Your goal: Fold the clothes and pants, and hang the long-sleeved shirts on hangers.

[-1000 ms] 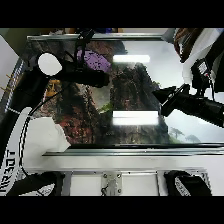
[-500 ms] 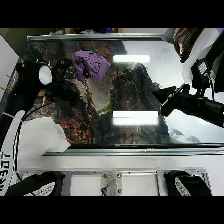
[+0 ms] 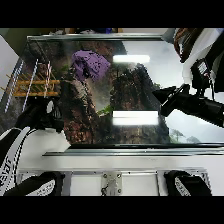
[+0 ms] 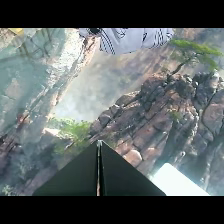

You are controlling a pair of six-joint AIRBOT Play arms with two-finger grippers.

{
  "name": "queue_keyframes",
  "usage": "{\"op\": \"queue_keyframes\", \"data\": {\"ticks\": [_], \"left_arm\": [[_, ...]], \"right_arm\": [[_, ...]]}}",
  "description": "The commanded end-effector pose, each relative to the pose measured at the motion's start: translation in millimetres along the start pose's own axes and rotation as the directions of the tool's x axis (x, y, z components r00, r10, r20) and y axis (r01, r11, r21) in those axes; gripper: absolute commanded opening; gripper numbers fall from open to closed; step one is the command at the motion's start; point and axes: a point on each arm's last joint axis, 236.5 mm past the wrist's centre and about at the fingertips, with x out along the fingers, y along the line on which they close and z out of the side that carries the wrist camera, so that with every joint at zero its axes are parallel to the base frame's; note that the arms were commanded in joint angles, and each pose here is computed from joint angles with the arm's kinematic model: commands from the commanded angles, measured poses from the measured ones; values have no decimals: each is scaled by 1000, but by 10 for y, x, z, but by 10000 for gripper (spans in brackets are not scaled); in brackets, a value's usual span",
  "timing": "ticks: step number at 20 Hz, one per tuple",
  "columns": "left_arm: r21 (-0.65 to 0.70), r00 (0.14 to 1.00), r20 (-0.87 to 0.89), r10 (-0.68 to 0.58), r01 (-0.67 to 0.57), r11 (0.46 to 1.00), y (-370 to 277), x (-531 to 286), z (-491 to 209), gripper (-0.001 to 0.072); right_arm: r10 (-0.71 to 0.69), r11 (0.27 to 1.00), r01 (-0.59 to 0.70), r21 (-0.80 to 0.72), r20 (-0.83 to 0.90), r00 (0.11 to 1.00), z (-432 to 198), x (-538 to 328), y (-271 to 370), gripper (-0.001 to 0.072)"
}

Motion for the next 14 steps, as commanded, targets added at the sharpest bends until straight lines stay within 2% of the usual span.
{"op": "queue_keyframes", "data": {"ticks": [1,3,4,5,6,9,11,14], "left_arm": [[8,995,-97,14,-13,1000,10,334,-334,690],[12,991,-130,18,-17,1000,-6,417,-450,687],[0,989,-145,34,-34,999,25,432,-494,535],[-2,985,-164,43,-44,999,47,427,-541,241],[-2,983,-178,41,-43,999,52,388,-562,26],[1,994,-110,10,-10,1000,-66,-52,-421,23],[57,999,31,-41,39,998,-325,-574,-263,23],[191,953,267,-142,92,977,-854,-1486,-212,23]], "right_arm": [[1,1000,-1,0,0,1000,0,1,3,22],[1,1000,-1,0,0,1000,0,1,3,22],[1,1000,-1,0,0,1000,0,1,3,22],[1,1000,-1,0,0,1000,0,1,3,22],[1,1000,-1,0,0,1000,0,1,3,22],[1,1000,-1,0,0,1000,0,1,3,22],[1,1000,-1,0,0,1000,0,1,3,22],[1,1000,-1,0,0,1000,1,1,2,22]]}}
